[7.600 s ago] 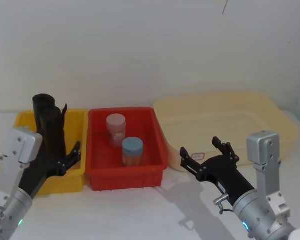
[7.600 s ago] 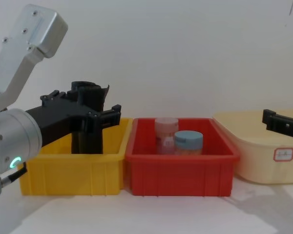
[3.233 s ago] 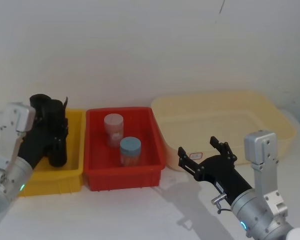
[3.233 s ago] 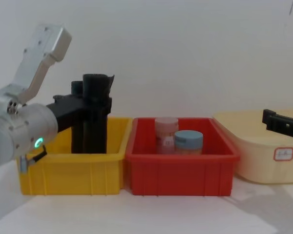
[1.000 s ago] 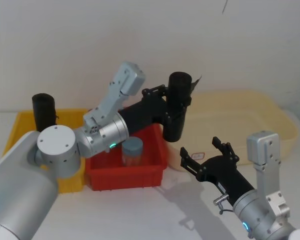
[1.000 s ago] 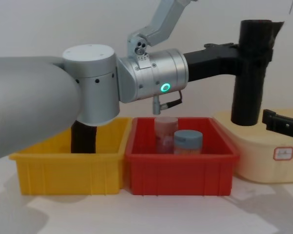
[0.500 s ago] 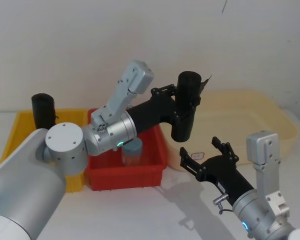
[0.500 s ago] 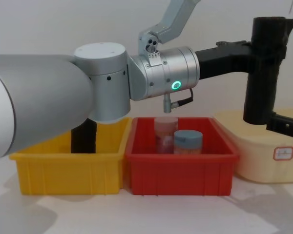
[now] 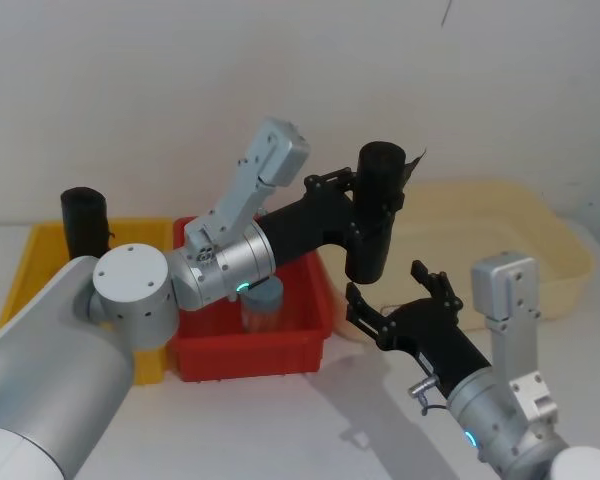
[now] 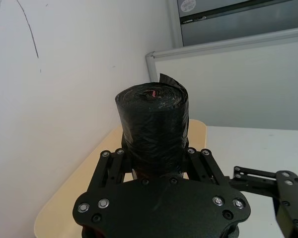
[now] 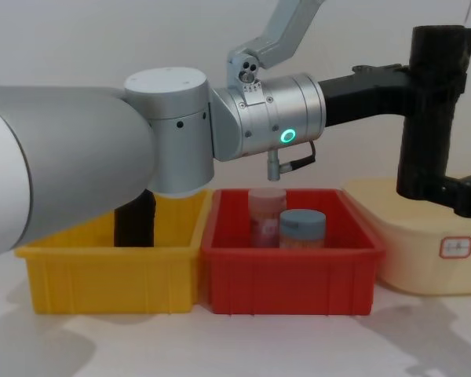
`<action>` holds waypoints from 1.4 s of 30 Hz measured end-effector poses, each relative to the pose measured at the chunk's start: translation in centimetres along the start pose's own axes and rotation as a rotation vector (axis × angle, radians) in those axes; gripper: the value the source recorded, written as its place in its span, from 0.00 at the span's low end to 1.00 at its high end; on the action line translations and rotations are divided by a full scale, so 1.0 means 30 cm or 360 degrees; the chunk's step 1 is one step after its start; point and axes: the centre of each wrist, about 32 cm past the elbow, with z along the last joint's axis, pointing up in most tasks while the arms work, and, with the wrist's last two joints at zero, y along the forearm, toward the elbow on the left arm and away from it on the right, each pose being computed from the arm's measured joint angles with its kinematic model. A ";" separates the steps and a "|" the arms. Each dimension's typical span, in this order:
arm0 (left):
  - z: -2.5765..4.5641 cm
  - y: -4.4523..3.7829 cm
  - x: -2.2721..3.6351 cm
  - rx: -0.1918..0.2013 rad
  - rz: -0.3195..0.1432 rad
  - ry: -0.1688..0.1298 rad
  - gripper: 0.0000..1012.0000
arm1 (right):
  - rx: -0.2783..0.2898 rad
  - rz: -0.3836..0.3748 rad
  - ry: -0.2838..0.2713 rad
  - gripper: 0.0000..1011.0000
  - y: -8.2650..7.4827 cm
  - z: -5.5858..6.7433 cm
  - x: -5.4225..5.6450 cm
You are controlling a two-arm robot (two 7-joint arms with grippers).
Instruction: Pick up the garbage bag with the one hand and transfer it to the other hand.
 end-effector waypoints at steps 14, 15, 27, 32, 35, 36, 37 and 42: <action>0.000 -0.003 -0.001 -0.0001 -0.0004 0.0003 0.47 | 0.0019 -0.0069 -0.0030 0.99 0.085 -0.009 -0.009; 0.000 -0.003 -0.001 -0.0001 -0.0004 0.0004 0.47 | 0.0018 -0.0073 -0.0030 0.99 0.089 -0.010 -0.009; 0.000 -0.005 -0.001 -0.0002 -0.0005 0.0004 0.47 | 0.0000 -0.0113 -0.0020 0.99 0.167 -0.026 0.001; 0.000 -0.005 -0.001 -0.0002 -0.0006 0.0004 0.47 | -0.0008 -0.0124 -0.0013 0.99 0.203 -0.024 0.006; 0.001 -0.005 -0.001 -0.0002 -0.0006 0.0004 0.47 | -0.0019 -0.0132 -0.0010 0.99 0.221 -0.021 0.009; 0.001 -0.005 -0.001 -0.0002 -0.0006 0.0004 0.47 | -0.0023 -0.0134 -0.0009 0.99 0.225 -0.022 0.010; 0.001 -0.005 -0.001 -0.0002 -0.0006 0.0004 0.47 | -0.0026 -0.0138 -0.0008 0.98 0.232 -0.020 0.011; 0.001 -0.005 -0.001 -0.0002 -0.0005 0.0004 0.47 | -0.0031 -0.0157 -0.0004 0.90 0.251 -0.013 0.016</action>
